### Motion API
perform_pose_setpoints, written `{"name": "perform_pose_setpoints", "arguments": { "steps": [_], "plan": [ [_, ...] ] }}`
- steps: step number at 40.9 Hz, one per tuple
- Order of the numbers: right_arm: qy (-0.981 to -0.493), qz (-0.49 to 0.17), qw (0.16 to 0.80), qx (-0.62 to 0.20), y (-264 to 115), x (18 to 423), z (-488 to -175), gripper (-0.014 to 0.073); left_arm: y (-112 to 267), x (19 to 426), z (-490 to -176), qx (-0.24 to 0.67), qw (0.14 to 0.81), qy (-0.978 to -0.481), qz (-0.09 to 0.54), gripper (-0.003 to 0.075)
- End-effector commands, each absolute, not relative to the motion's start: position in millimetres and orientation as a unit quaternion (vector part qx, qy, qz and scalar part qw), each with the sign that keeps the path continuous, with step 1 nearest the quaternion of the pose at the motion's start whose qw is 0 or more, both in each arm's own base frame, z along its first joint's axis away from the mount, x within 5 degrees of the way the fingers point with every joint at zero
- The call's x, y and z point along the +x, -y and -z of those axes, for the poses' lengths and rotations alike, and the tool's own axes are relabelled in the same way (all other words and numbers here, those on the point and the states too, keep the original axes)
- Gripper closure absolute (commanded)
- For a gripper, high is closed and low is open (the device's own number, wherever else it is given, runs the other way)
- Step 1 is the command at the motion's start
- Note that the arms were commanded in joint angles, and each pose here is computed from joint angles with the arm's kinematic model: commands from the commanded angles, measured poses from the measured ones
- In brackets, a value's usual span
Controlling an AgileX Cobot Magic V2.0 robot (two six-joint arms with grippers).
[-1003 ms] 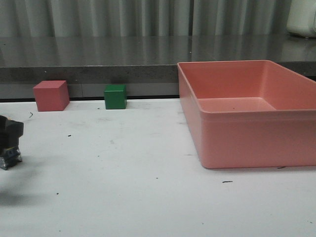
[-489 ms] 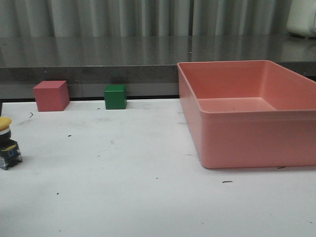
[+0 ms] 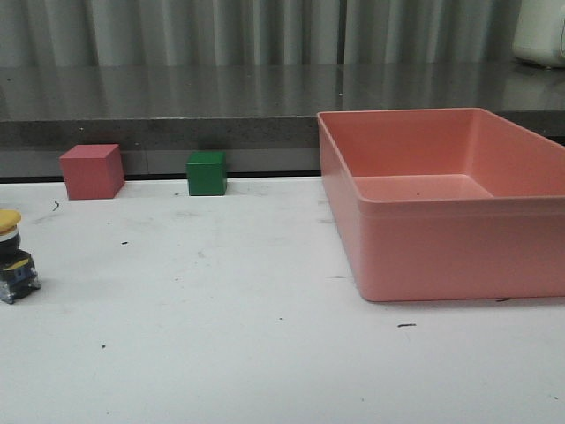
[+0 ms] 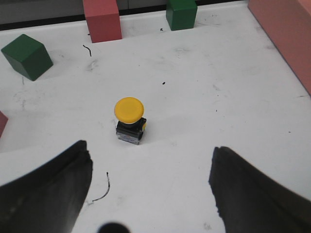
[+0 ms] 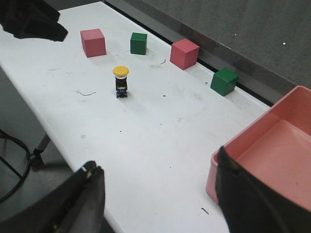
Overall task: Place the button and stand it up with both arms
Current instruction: 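Open the left gripper and raise it away from the standing button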
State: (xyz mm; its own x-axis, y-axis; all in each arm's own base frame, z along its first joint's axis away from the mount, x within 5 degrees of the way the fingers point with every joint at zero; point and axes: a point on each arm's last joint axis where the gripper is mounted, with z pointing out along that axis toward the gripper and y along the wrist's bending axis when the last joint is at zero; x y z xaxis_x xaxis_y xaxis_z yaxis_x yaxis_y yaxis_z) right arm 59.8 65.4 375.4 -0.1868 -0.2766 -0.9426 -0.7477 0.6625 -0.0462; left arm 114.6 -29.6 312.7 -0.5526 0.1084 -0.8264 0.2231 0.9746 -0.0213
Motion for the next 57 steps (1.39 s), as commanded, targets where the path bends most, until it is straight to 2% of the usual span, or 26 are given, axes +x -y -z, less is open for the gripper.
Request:
{"name": "perform_pose_setpoints", "arguments": {
  "steps": [1,8,26,30,32,35,41,44,57],
  "plan": [
    [-0.713,-0.23,0.57,-0.338,-65.6,60.4,-388.7,0.0088,26.0,101.4,-332.6,0.088,0.491,-0.864,0.069,0.0226],
    [-0.713,-0.23,0.57,-0.338,-65.6,60.4,-388.7,0.0088,22.7,88.5,-332.6,0.085,0.485,-0.867,0.072,0.0226],
    [-0.713,-0.23,0.57,-0.338,-65.6,60.4,-388.6,0.0088,22.8,88.7,-332.7,0.085,0.485,-0.867,0.073,0.0228],
    [-0.713,-0.23,0.57,-0.338,-65.6,60.4,-388.7,0.01,22.8,88.7,-332.7,0.085,0.485,-0.867,0.073,0.0272],
    [-0.713,-0.23,0.57,-0.338,-65.6,60.4,-388.7,0.0139,22.8,88.7,-332.7,0.085,0.485,-0.867,0.073,0.0326],
    [-0.713,-0.23,0.57,-0.338,-65.6,60.4,-388.7,0.0242,22.8,88.7,-332.7,0.085,0.485,-0.867,0.073,0.043],
    [-0.716,-0.228,0.565,-0.34,-65.4,60.2,-387.5,0.0536,22.8,88.7,-332.7,0.085,0.485,-0.867,0.073,0.0664],
    [-0.717,-0.227,0.564,-0.34,-65.3,60.2,-387.2,0.0652,22.8,88.7,-332.7,0.085,0.485,-0.867,0.073,0.0739],
    [-0.718,-0.227,0.564,-0.34,-65.3,60.2,-387.1,0.0663,22.8,88.7,-332.7,0.085,0.485,-0.867,0.073,0.074]
  ]
}}
